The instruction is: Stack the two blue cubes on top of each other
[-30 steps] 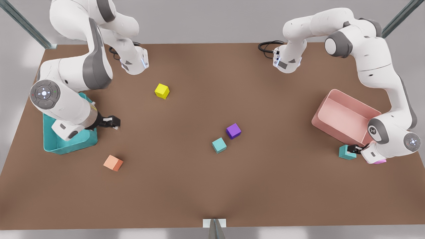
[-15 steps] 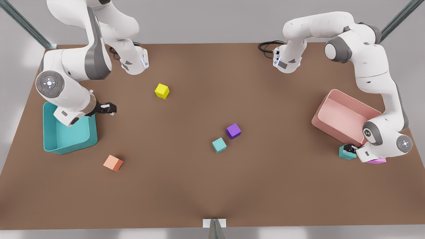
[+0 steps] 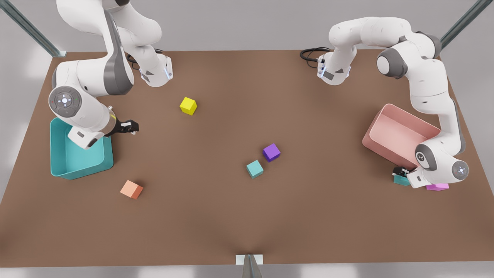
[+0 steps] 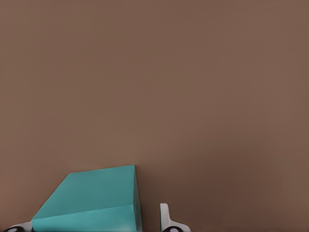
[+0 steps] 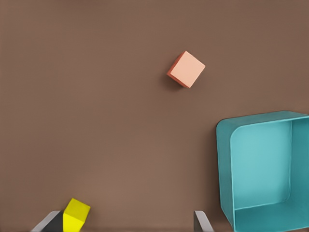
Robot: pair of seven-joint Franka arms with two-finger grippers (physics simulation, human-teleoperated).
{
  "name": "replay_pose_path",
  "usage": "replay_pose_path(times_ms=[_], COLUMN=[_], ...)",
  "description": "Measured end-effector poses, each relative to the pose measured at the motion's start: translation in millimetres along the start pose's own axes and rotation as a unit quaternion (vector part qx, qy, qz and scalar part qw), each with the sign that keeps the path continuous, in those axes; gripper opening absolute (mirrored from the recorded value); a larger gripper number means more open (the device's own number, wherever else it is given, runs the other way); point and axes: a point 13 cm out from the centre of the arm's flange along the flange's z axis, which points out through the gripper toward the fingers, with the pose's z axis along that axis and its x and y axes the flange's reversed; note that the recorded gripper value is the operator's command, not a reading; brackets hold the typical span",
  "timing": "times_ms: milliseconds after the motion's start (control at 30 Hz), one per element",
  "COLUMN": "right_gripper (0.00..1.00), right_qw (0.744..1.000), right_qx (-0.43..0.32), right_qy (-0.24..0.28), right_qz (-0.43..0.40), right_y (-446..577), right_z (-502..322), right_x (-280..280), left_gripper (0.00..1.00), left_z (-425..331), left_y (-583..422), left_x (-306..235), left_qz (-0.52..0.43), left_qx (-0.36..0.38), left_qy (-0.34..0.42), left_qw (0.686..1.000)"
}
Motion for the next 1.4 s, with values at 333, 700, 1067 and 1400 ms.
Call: replay_pose_path(times_ms=[333, 700, 1067, 1400], right_gripper=[1.0, 1.0, 1.0, 1.0], right_qw=[1.0, 1.0, 1.0, 1.0], right_qx=[0.003, 0.005, 0.006, 0.006], right_qy=[-0.001, -0.003, -0.002, 0.0], right_qz=[-0.004, -0.006, -0.008, -0.009], right_y=[-2, -6, -6, -6], right_z=[-2, -3, -2, -1], right_x=[-1, -3, -3, -3], left_gripper=[0.52, 0.52, 0.54, 0.55], left_z=[-66, -149, -73, -59], left_y=[-51, -622, -702, -693], left_x=[-67, -238, -214, -230], left_qz=[0.031, 0.153, -0.048, -0.177], left_qx=[-0.039, -0.007, 0.026, 0.028], left_qy=[-0.033, -0.05, 0.023, 0.005], left_qw=[0.998, 0.987, 0.998, 0.984])
